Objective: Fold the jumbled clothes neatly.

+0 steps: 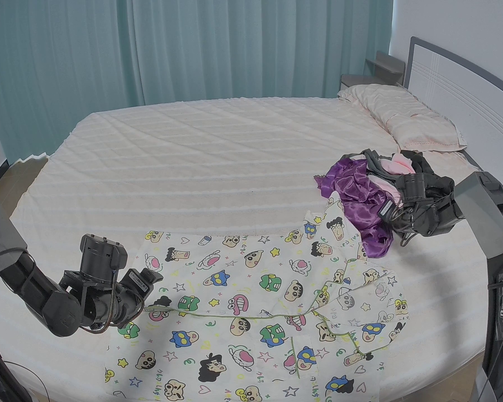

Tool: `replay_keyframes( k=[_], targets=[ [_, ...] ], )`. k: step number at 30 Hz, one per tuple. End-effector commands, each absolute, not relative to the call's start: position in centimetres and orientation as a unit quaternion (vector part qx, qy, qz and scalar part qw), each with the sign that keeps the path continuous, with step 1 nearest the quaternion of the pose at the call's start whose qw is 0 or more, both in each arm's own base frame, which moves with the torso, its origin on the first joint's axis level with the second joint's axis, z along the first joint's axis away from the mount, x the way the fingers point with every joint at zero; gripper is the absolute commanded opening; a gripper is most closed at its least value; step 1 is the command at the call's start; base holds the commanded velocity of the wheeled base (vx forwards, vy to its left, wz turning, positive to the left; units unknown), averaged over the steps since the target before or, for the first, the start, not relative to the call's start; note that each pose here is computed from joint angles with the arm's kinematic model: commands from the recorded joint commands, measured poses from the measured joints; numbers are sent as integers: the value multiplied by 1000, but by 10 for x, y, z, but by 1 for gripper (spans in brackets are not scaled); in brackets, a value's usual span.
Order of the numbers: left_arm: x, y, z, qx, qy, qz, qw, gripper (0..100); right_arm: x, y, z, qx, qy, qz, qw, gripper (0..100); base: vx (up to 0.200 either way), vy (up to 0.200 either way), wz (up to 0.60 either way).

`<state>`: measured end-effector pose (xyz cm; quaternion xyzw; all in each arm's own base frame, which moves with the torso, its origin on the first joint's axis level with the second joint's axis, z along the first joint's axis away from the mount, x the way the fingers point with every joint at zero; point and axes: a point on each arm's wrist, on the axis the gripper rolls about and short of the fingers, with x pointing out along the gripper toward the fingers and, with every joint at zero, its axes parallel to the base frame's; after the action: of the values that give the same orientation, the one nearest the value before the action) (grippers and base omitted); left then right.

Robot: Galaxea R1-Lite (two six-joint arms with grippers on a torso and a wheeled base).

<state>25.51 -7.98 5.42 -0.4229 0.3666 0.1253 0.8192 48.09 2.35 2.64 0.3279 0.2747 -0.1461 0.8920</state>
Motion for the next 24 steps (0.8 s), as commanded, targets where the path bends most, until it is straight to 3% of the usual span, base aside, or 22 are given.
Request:
replay_keyframes(
  k=[1, 6, 13, 19, 22, 24],
  targets=[
    [255, -80, 54, -423, 366, 126, 819, 100, 491, -15, 58, 348, 190, -166, 903, 0, 0, 0, 0],
    [255, -80, 55, -423, 366, 125, 819, 100, 487, -50, 84, 356, 137, -184, 906, 0, 0, 0, 0],
    [255, -80, 55, -424, 365, 125, 819, 100, 486, -70, 83, 346, 126, -201, 908, 0, 0, 0, 0],
    [255, -80, 55, -424, 365, 125, 819, 100, 485, -106, 107, 348, 50, -230, 908, 0, 0, 0, 0],
    [255, -80, 55, -423, 366, 125, 819, 100, 483, -114, 110, 348, 43, -237, 906, 0, 0, 0, 0],
    [255, -80, 55, -424, 365, 124, 820, 100, 477, -113, 99, 342, 77, -238, 906, 0, 0, 0, 0]
  ],
)
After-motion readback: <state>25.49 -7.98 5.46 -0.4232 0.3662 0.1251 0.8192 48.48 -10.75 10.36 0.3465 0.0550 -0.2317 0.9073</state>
